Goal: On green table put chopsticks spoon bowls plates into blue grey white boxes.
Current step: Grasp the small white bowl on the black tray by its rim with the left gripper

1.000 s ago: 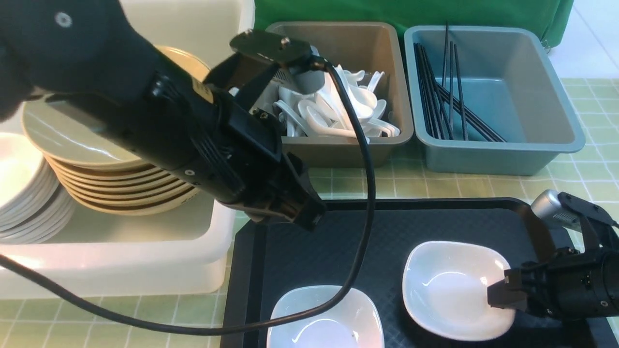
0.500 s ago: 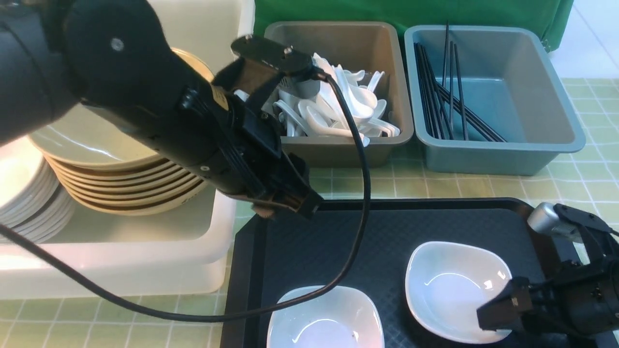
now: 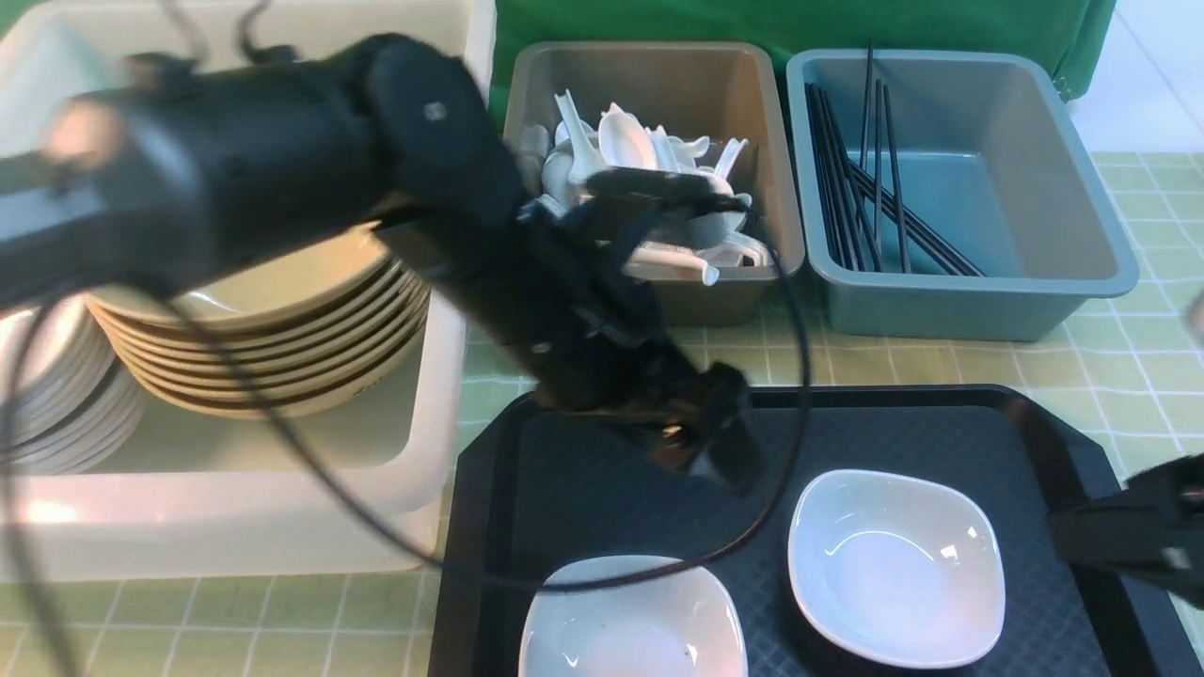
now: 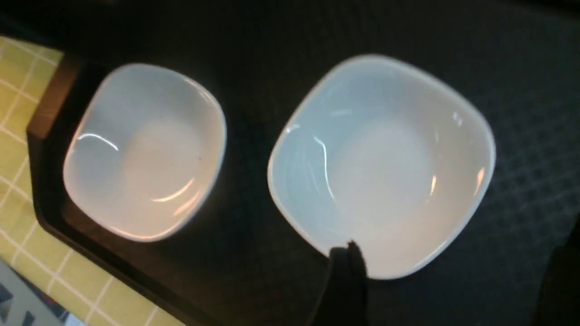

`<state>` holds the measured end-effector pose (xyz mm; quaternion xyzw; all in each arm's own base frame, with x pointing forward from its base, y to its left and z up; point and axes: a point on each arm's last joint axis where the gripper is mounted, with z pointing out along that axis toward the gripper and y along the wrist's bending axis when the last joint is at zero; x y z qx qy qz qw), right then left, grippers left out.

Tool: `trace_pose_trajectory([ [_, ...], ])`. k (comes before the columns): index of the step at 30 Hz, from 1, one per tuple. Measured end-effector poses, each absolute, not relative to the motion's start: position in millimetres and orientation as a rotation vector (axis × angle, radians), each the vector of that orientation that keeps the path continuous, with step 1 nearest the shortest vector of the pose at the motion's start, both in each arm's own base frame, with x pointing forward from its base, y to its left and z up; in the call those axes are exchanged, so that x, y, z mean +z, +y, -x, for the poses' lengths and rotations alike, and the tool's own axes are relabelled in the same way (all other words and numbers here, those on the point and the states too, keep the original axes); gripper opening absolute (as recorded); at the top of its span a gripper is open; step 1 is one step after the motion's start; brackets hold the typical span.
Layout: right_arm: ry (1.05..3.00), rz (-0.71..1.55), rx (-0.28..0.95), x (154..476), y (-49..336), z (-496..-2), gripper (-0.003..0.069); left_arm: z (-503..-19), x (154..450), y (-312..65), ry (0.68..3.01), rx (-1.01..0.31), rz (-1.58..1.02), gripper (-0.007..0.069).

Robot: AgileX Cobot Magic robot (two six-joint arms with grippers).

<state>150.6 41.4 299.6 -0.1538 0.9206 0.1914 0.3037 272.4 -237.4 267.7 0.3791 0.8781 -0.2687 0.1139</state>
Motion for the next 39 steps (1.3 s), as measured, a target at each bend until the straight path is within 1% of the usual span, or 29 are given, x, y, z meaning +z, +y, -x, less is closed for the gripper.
trace_pose_trajectory([
  [3, 2.362, 0.479, 0.470, 309, 43, -138, 0.0489, -284, 259, -251, 2.582, -0.803, -1.127, 0.0661],
  [6, 2.259, 0.605, 0.440, 320, 48, -118, 0.0417, -294, 241, -273, 2.616, -0.815, -1.178, 0.0661],
  [9, 2.197, 0.690, 0.436, 326, 51, -105, 0.0298, -299, 221, -292, 2.644, -0.822, -1.222, 0.0655],
  [10, 2.174, 0.725, 0.432, 330, 52, -99, 0.0231, -300, 215, -299, 2.654, -0.823, -1.231, 0.0645],
  [12, 2.140, 0.762, 0.429, 339, 53, -91, 0.0127, -303, 204, -309, 2.675, -0.826, -1.233, 0.0644],
  [13, 2.128, 0.769, 0.426, 341, 53, -89, 0.0108, -304, 201, -312, 2.683, -0.828, -1.226, 0.0642],
  [14, 2.098, 0.794, 0.418, 351, 53, -84, 0.0062, -307, 196, -316, 2.699, -0.830, -1.213, 0.0624],
  [15, 2.083, 0.807, 0.414, 357, 53, -81, 0.0044, -310, 192, -320, 2.710, -0.832, -1.198, 0.0608],
  [16, 2.073, 0.817, 0.414, 362, 53, -79, 0.0033, -314, 188, -324, 2.722, -0.834, -1.179, 0.0586],
  [17, 2.070, 0.821, 0.414, 363, 53, -78, 0.0031, -315, 187, -324, 2.724, -0.834, -1.177, 0.0583],
  [18, 2.060, 0.829, 0.411, 368, 53, -76, 0.0027, -319, 182, -327, 2.730, -0.835, -1.169, 0.0555],
  [21, 2.052, 0.832, 0.409, 371, 53, -75, 0.0026, -321, 176, -331, 2.741, -0.848, -1.161, 0.0514],
  [24, 2.050, 0.831, 0.408, 372, 53, -75, 0.0026, -320, 164, -332, 2.785, -0.866, -1.185, 0.0395],
  [26, 2.042, 0.827, 0.405, 372, 53, -76, 0.0027, -318, 158, -331, 2.812, -0.870, -1.226, 0.0287],
  [27, 2.040, 0.827, 0.405, 372, 53, -76, 0.0027, -318, 158, -331, 2.813, -0.870, -1.230, 0.0274],
  [28, 2.029, 0.836, 0.411, 373, 54, -76, 0.0027, -317, 154, -330, 2.820, -0.873, -1.264, 0.0156],
  [31, 2.013, 0.865, 0.423, 373, 56, -75, 0.0027, -317, 155, -332, 2.812, -0.899, -1.264, 0.0031],
  [34, 2.005, 0.874, 0.424, 374, 57, -75, 0.0029, -317, 162, -332, 2.795, -0.906, -1.293, 0.0015],
  [37, 2.006, 0.862, 0.427, 374, 58, -79, 0.0034, -319, 178, -332, 2.753, -0.887, -1.340, 0.0015],
  [38, 2.004, 0.856, 0.438, 374, 59, -81, 0.0036, -321, 189, -331, 2.723, -0.874, -1.350, 0.0015],
  [39, 1.999, 0.853, 0.444, 374, 59, -82, 0.0036, -322, 191, -331, 2.716, -0.873, -1.350, 0.0015],
])
